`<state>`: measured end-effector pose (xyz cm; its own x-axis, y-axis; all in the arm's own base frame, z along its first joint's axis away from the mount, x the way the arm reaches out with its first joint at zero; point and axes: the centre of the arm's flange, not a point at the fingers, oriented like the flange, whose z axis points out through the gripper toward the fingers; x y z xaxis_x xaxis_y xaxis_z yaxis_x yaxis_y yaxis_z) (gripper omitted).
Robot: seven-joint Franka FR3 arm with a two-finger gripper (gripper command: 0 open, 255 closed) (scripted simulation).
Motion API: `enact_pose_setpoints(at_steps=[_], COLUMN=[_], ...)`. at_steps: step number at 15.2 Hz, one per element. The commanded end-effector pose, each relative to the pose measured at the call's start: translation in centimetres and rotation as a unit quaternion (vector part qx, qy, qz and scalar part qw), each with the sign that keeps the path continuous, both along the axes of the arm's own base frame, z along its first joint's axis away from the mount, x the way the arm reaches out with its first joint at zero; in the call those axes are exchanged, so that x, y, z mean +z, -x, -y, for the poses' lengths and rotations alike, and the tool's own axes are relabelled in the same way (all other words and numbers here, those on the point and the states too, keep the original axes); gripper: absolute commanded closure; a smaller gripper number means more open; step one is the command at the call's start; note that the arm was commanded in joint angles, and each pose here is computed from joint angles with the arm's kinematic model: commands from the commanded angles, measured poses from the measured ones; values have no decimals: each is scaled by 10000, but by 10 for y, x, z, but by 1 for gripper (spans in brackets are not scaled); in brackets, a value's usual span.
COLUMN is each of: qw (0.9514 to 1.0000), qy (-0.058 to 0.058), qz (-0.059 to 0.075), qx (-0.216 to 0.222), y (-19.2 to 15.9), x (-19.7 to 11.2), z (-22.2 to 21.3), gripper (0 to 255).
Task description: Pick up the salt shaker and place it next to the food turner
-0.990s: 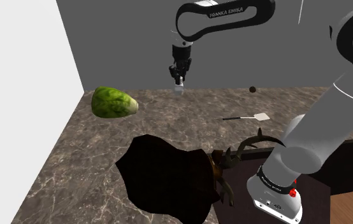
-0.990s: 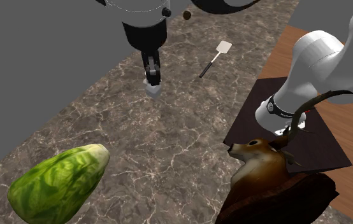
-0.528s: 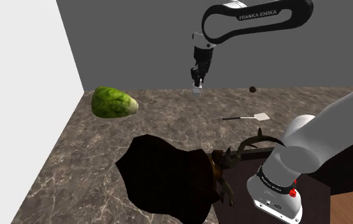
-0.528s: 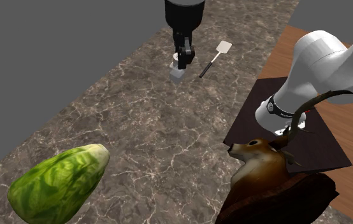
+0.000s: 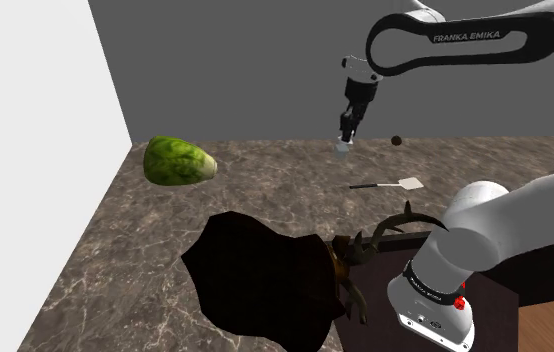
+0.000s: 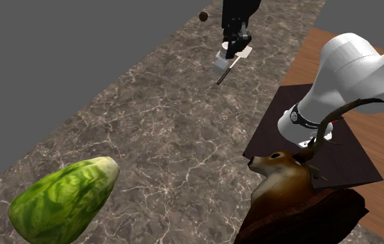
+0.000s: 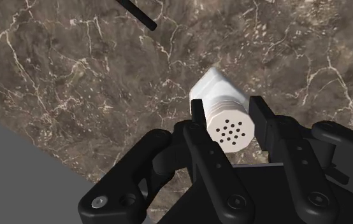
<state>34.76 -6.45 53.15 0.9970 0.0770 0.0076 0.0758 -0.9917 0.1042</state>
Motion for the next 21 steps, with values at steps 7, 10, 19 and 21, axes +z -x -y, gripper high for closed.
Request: enact_pose_setpoints(at_steps=[7,10,19,21], qw=[10000,10000,10000,10000], qy=[-1,-1,-1,-1], qz=[-3,-3,-3,-3], qx=[5,5,5,5], y=[93,127,230,244], x=[-2,-1,-1,-6], z=[51,71,131,139], gripper=[255,255,255,255])
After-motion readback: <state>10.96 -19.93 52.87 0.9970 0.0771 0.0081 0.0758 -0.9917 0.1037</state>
